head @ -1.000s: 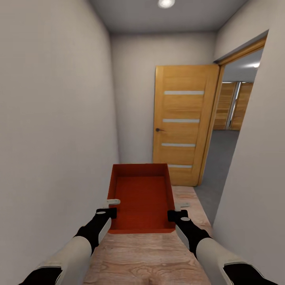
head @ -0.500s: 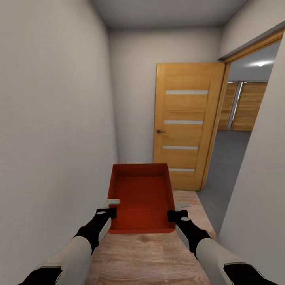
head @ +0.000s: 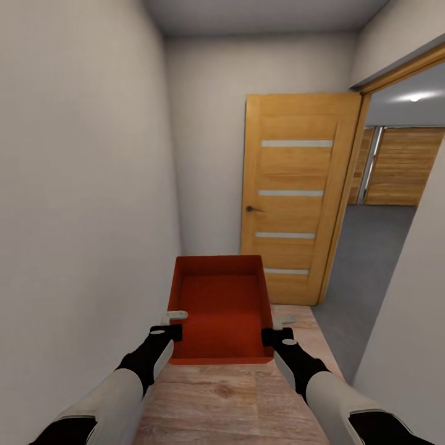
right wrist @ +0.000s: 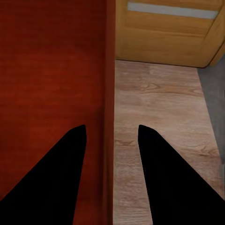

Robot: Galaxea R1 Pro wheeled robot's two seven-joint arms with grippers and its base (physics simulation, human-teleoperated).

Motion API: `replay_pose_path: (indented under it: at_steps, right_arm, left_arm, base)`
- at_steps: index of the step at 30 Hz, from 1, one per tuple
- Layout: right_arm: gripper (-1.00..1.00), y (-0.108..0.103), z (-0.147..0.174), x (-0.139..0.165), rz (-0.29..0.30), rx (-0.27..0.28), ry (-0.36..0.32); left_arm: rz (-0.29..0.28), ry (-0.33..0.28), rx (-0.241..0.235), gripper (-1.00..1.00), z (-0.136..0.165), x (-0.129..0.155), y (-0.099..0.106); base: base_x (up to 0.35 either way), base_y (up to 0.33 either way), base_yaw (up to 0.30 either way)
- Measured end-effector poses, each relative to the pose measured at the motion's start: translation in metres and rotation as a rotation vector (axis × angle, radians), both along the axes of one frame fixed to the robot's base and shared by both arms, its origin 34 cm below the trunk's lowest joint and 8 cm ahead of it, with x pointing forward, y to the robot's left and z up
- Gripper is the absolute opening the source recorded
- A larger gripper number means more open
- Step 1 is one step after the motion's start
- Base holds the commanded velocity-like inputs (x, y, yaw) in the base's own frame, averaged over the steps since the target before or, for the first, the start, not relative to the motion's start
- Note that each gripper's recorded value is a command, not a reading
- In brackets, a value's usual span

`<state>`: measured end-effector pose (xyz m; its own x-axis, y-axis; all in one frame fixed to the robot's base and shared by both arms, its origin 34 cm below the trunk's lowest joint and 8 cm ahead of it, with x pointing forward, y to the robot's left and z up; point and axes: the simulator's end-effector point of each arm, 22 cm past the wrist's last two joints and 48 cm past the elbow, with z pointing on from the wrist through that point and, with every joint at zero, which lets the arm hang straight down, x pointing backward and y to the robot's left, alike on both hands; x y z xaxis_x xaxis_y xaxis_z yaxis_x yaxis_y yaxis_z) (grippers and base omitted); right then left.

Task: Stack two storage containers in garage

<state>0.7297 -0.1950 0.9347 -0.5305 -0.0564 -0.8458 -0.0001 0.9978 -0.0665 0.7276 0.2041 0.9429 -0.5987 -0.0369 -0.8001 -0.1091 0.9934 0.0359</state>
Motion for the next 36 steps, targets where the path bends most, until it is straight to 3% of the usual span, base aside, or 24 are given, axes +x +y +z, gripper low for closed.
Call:
replay_pose_path:
  at_steps: [25,36]
  right_arm:
    - [-1.0,-0.0003,-0.0004,-0.0003,0.0,0.001,0.001]
    - [-1.0,-0.0001,0.0012,0.0004,0.0,0.003,0.0]
  left_arm:
    - [-0.001,0.001,0.001,-1.0,0.0,-0.0001,-0.0003]
    - [-0.002,0.0,0.003,-1.0,0.0025,0.0008,-0.0002]
  base:
    - [0.322,0.0,-0.001]
    - [0.228,0.0,-0.17]
